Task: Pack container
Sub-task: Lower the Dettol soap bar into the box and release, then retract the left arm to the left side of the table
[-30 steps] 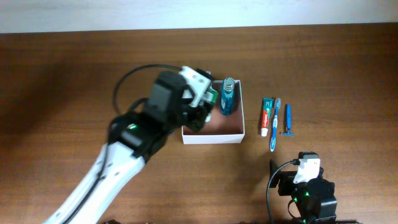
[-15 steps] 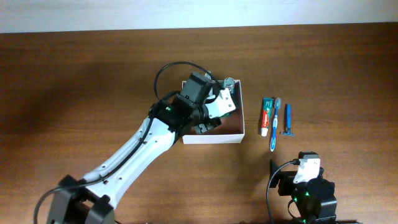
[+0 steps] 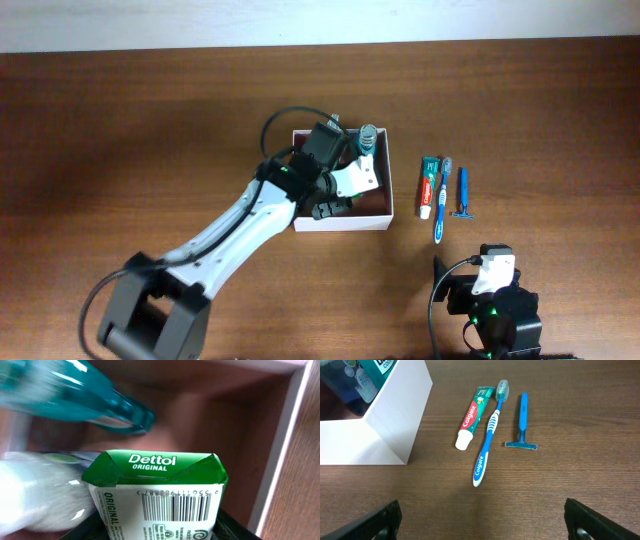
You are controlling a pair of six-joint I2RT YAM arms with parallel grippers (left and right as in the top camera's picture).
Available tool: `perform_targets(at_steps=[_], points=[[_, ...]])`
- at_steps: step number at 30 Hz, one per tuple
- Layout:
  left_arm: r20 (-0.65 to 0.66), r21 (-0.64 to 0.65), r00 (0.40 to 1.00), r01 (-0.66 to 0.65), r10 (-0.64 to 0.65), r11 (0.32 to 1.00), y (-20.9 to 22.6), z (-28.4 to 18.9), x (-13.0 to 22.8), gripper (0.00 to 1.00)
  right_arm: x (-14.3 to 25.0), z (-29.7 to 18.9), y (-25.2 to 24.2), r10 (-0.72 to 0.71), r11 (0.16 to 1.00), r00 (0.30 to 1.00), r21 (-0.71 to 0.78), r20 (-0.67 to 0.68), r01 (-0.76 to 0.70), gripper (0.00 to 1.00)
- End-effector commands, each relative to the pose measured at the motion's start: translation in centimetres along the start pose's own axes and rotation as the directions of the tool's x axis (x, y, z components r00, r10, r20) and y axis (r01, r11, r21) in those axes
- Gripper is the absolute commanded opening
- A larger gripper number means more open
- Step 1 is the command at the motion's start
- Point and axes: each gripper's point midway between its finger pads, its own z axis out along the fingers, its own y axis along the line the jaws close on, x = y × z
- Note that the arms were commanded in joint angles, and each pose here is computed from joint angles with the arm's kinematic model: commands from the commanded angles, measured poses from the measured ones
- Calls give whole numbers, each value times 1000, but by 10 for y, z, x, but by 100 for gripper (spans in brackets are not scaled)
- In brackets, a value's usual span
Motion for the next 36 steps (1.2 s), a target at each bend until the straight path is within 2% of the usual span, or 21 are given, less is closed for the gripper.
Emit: perform_targets(at_steps=[1,3,5,11,14,15,20,24,28,29,31,32,35,36], points=[[-38,7,998,-51,51,999,-1,16,6,28,2,1,-2,11,1000,1000,8,-2,-11,99],[-47,6,998,-49,49,999,0,19,8,29,2,1,-2,11,1000,1000,8,-2,-11,99],[-44,-4,998,-50,50,999,2,19,7,41,2,1,-2,11,1000,1000,8,-2,-11,99],[-43,-19,998,-51,50,999,5,19,6,56,2,1,-2,11,1000,1000,8,-2,-11,99],[-33,-32,999,-22,21,999,8,16,2,93,2,1,-2,11,1000,1000,8,-2,-11,99],[-28,-39,1000,-10,9,999,10,14,0,100,2,1,-2,11,1000,1000,8,-2,-11,99],[43,-95,997,74,-70,993,26,-15,-22,99,2,1,-2,11,1000,1000,8,-2,-11,99],[114,-163,982,165,-147,973,40,-67,-38,99,2,1,-2,11,1000,1000,8,-2,-11,99],[146,-185,968,227,-202,956,36,-112,-34,99,2,1,-2,11,1000,1000,8,-2,-11,99],[138,-246,947,318,-292,916,43,-130,-21,99,2,1,-2,11,1000,1000,8,-2,-11,99],[146,-377,866,495,-478,783,63,-159,11,99,2,1,-2,11,1000,1000,8,-2,-11,99],[164,-474,776,603,-609,642,77,-181,44,99,2,1,-2,11,1000,1000,8,-2,-11,99],[206,-540,624,715,-754,444,91,-208,96,99,2,1,-2,11,1000,1000,8,-2,-11,99],[231,-544,542,761,-808,355,95,-216,118,99,2,1,-2,11,1000,1000,8,-2,-11,99]])
